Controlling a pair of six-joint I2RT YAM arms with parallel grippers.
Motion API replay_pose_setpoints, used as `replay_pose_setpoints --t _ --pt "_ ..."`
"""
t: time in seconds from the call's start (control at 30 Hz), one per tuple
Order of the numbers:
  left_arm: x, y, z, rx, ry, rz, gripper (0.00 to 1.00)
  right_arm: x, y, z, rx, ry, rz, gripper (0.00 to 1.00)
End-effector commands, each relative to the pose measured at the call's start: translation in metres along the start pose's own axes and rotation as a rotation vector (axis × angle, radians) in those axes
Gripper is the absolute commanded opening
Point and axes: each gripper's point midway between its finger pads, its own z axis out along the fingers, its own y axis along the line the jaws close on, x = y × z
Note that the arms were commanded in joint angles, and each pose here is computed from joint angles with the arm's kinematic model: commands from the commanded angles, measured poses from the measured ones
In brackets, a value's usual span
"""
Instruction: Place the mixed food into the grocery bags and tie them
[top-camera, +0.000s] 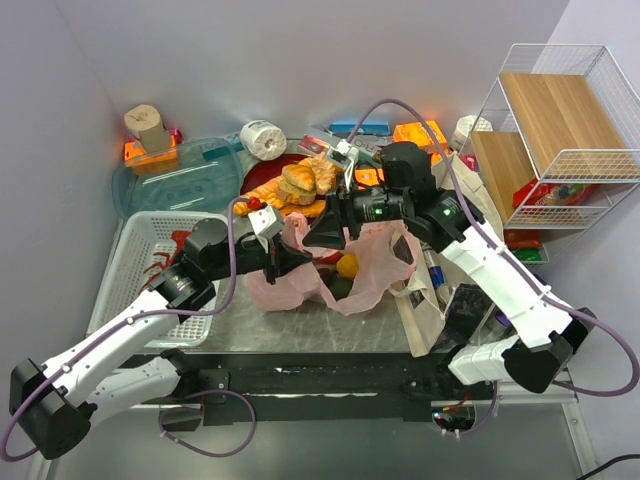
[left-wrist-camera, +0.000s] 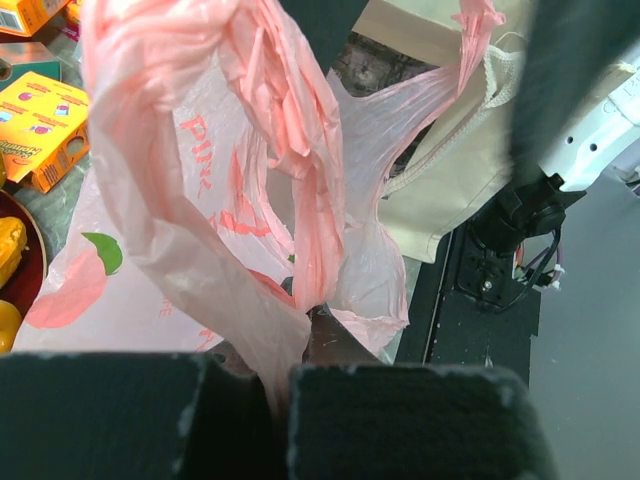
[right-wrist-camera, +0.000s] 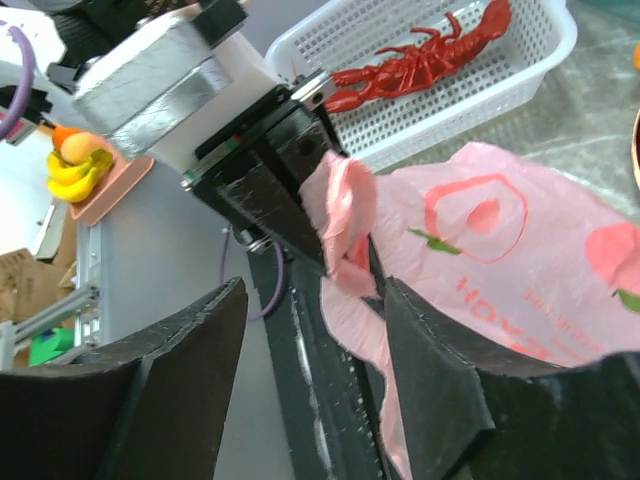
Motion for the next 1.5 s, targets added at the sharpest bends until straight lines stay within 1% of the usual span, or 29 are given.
replay_pose_setpoints --t 0.0,0.23,0.27,0.37,0.47,0.53,0.63,0.67,0.7,0.73,0.77,0.8,0.87,0.93,0.97,1.0,1.13,1.27,1.4,1.47 --pt "-0.017 -0.002 0.0 0.006 -0.054 0.016 0.01 -0.014 -0.005 0.008 -0.002 -0.049 -0.066 0.6" --pt "-0.015 0.0 0.002 0.0 -0.05 0.011 0.01 -0.01 -0.009 0.019 -0.021 -0.036 -0.058 0.5" --pt "-0.015 0.0 0.002 0.0 -0.049 0.012 0.01 -0.008 -0.008 0.021 -0.027 -0.025 -0.052 0.46" --pt "-0.016 0.002 0.001 -0.008 -0.053 0.011 0.01 -0.002 -0.008 0.025 -0.037 0.002 -0.043 0.4" --pt "-0.017 0.004 0.0 -0.021 -0.059 0.012 0.01 0.005 -0.007 0.022 -0.034 0.024 -0.037 0.38" --pt "-0.018 0.005 -0.002 -0.032 -0.069 0.013 0.01 0.007 -0.005 0.02 -0.032 0.027 -0.039 0.35" --pt "-0.018 0.004 -0.002 -0.021 -0.071 0.014 0.01 0.007 0.003 0.016 -0.061 0.017 -0.055 0.16" --pt "-0.018 0.003 -0.001 -0.012 -0.071 0.017 0.01 0.004 0.006 0.014 -0.065 0.008 -0.058 0.02" --pt "-0.017 0.002 -0.001 -0.003 -0.066 0.013 0.01 0.001 0.008 0.013 -0.066 0.005 -0.052 0.0" --pt "-0.015 -0.001 0.001 0.018 -0.057 0.011 0.01 -0.002 0.007 0.012 -0.056 0.003 -0.048 0.0" --pt "-0.014 -0.003 0.002 0.028 -0.046 0.005 0.12 -0.011 0.011 0.008 -0.051 -0.014 -0.061 0.0" --pt "-0.012 -0.003 0.003 0.035 -0.034 0.0 0.24 -0.014 0.013 0.006 -0.043 -0.014 -0.056 0.0" --pt "-0.012 -0.006 0.004 0.056 -0.028 0.001 0.42 -0.027 0.018 0.002 -0.035 -0.036 -0.069 0.0" --pt "-0.012 -0.008 0.005 0.07 -0.028 0.001 0.52 -0.035 0.021 -0.001 -0.029 -0.042 -0.07 0.0" --pt "-0.011 -0.01 0.005 0.087 -0.028 0.002 0.6 -0.037 0.02 -0.001 -0.022 -0.041 -0.068 0.0" --pt "-0.012 -0.012 0.005 0.096 -0.032 0.002 0.63 -0.038 0.02 0.0 -0.02 -0.037 -0.065 0.0" --pt "-0.011 -0.013 0.006 0.11 -0.033 0.003 0.65 -0.042 0.019 0.003 -0.02 -0.027 -0.043 0.0" --pt "-0.016 -0.011 0.007 0.098 -0.055 0.012 0.65 -0.041 0.018 0.005 -0.025 -0.022 -0.031 0.0" --pt "-0.023 -0.001 0.01 0.047 -0.087 0.028 0.65 -0.038 0.015 0.009 -0.03 -0.016 -0.024 0.0" --pt "-0.023 0.001 0.012 0.042 -0.088 0.026 0.63 -0.039 0.016 0.01 -0.033 -0.018 -0.022 0.0"
